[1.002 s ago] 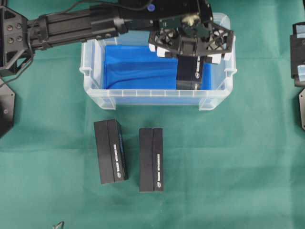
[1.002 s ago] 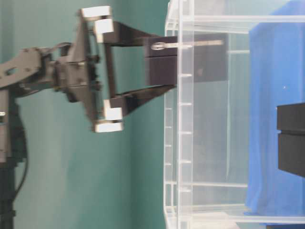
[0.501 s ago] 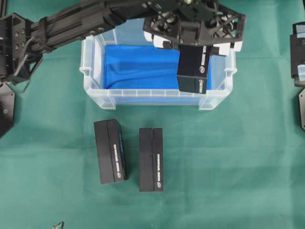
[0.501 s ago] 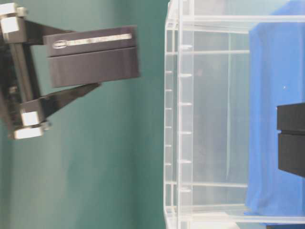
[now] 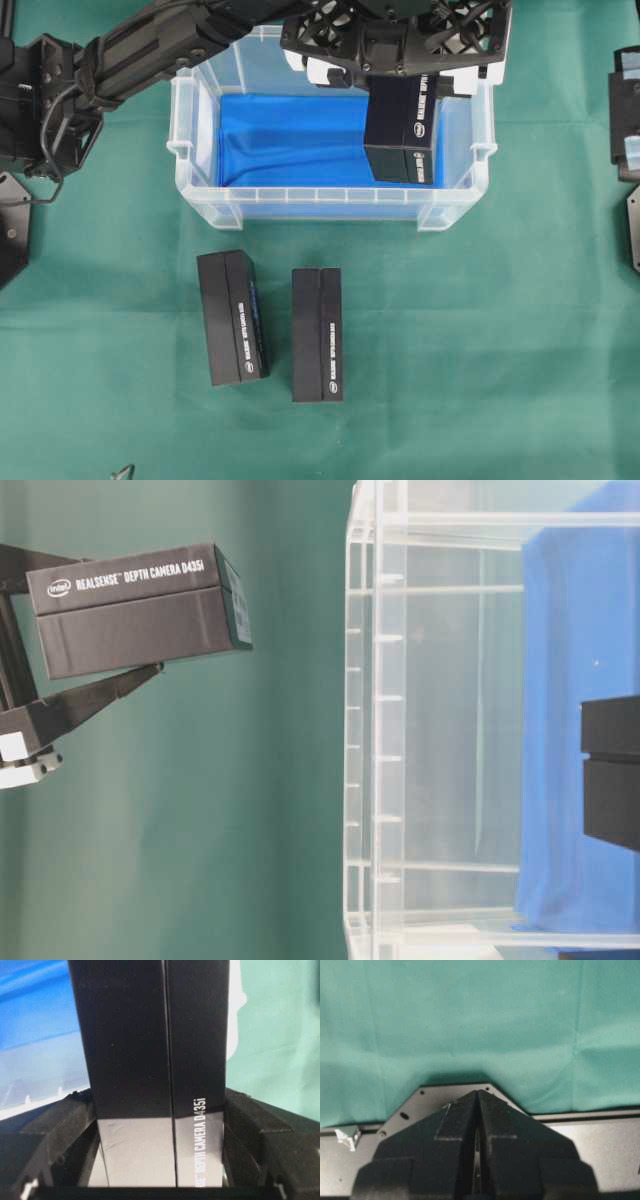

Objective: Take the box out of the case with the left arm.
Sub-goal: 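Lift the right black box up out of the case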

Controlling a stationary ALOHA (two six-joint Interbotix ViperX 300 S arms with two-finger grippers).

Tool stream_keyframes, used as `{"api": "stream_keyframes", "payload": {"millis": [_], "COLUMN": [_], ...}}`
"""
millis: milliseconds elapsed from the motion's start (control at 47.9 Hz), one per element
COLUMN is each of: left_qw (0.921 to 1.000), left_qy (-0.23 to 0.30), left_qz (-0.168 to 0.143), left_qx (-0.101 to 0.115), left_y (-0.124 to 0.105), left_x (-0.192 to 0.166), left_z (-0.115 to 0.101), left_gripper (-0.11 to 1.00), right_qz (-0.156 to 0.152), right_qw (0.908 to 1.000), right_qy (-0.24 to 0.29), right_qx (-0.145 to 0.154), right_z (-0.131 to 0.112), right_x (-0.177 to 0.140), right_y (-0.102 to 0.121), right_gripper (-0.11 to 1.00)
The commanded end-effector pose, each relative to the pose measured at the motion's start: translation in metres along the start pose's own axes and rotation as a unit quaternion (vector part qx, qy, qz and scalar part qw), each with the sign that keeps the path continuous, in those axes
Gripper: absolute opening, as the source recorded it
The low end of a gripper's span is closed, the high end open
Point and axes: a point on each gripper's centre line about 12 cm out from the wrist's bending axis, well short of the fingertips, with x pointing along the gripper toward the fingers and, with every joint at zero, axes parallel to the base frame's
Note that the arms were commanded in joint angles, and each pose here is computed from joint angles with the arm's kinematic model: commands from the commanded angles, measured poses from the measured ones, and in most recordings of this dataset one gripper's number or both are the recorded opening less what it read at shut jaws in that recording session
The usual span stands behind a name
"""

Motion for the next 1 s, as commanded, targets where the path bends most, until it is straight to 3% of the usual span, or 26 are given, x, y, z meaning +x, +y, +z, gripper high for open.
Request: {"api": "stream_keyframes", "payload": {"millis": [0,981], "left_qw": [0.9996,0.9996], "left_qy": [-0.01,-0.013], "left_qz": [-0.025,-0.023], "left_qx": [-0.003,-0.007], "left_y": [0.0025,0.0021], "left_x": [-0.0222,-0.0205], "left_z": [0.0002,0.0011], "left_gripper": [0.62,0.62], "right_qz": [0.001,0.001], "right_qw": [1.0,1.0], "right_qy": [-0.008,-0.008], "right_qx": [0.001,0.001], "right_z": [0.0015,0.0015], "right_x": [-0.0036,-0.0031], "right_y": [0.0,0.0001], "right_gripper": [0.0,0.0]}}
